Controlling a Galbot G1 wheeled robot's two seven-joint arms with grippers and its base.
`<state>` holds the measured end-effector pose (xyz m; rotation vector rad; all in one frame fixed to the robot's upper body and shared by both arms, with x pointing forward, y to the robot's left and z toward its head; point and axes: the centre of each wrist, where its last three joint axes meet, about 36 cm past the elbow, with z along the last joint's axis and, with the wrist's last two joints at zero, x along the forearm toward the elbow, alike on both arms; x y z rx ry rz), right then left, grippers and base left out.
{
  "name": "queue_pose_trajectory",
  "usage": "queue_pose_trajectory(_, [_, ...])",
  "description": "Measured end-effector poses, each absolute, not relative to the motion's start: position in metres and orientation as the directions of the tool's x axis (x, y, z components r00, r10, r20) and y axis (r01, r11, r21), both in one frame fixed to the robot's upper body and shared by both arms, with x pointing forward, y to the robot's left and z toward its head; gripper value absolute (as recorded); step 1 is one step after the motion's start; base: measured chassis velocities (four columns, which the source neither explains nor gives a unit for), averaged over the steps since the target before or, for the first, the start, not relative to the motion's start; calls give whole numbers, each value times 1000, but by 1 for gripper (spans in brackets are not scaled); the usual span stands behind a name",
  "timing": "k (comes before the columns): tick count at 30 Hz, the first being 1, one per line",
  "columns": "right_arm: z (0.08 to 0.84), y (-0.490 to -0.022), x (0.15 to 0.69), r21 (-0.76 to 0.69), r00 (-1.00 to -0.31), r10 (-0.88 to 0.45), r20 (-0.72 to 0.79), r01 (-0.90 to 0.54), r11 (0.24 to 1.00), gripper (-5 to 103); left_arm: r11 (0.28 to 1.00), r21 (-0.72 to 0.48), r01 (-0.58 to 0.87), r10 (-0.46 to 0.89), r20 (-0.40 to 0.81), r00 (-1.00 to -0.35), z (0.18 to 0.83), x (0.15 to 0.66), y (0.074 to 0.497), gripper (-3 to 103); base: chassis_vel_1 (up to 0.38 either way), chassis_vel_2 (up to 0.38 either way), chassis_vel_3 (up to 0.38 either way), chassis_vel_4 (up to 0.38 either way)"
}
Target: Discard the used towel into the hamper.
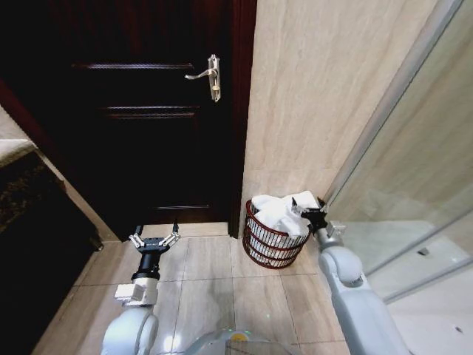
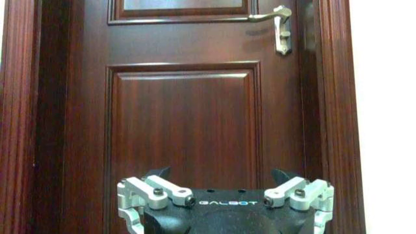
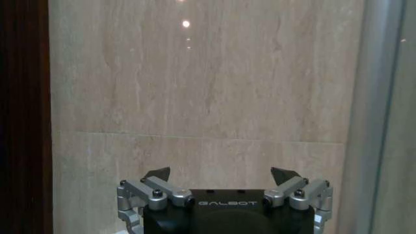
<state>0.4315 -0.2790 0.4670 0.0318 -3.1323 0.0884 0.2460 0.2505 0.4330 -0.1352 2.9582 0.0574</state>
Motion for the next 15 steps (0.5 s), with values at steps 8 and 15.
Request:
queue_pose_trajectory(8, [440, -283, 474, 45, -964, -109, 242, -101, 994, 100, 995, 29, -99, -93, -167, -982, 429, 250, 251, 100, 0, 0, 0, 0])
queue_pose_trajectory(15, [405, -290, 504, 126, -898, -131, 421, -85, 988, 100, 993, 30, -111, -105, -170, -980, 432, 251, 257, 100, 0, 0, 0, 0])
